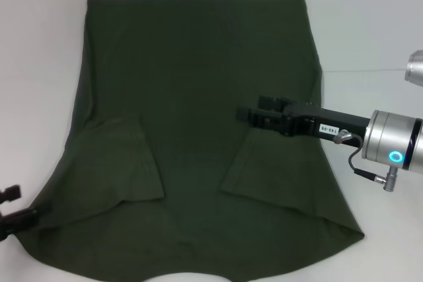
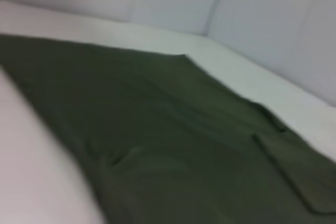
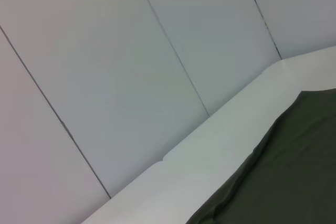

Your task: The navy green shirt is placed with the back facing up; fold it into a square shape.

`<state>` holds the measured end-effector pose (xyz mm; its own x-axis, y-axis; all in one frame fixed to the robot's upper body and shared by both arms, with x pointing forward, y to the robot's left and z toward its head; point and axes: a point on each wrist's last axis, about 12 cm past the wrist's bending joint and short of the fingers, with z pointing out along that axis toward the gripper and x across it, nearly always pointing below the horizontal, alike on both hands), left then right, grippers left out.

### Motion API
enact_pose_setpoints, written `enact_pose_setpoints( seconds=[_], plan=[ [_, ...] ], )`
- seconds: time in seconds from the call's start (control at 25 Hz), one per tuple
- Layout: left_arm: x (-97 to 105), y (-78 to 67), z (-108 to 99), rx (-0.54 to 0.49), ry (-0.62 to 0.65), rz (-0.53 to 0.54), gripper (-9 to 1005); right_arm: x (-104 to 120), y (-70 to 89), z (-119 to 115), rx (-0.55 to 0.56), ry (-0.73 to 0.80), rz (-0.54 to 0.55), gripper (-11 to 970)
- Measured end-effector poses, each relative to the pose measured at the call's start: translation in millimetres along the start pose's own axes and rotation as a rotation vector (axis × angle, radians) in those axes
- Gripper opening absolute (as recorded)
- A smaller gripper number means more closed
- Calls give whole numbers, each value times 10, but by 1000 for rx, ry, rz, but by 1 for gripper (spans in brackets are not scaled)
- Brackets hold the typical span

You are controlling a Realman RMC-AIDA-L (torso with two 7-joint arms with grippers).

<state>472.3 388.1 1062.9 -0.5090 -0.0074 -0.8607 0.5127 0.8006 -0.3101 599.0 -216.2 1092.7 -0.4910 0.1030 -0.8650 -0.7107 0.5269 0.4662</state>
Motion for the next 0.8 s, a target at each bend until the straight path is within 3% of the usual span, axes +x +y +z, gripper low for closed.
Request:
enact_pose_setpoints(
  seconds=[0.28,0.8],
  plan=[
    [169,1,-40,-45,43,-50,876,-47,2,14,-3,-2,-16,924],
    [272,-45,59,-43,98,-67,876,-66,-4,-2,-6,-2,-20,925]
  ],
)
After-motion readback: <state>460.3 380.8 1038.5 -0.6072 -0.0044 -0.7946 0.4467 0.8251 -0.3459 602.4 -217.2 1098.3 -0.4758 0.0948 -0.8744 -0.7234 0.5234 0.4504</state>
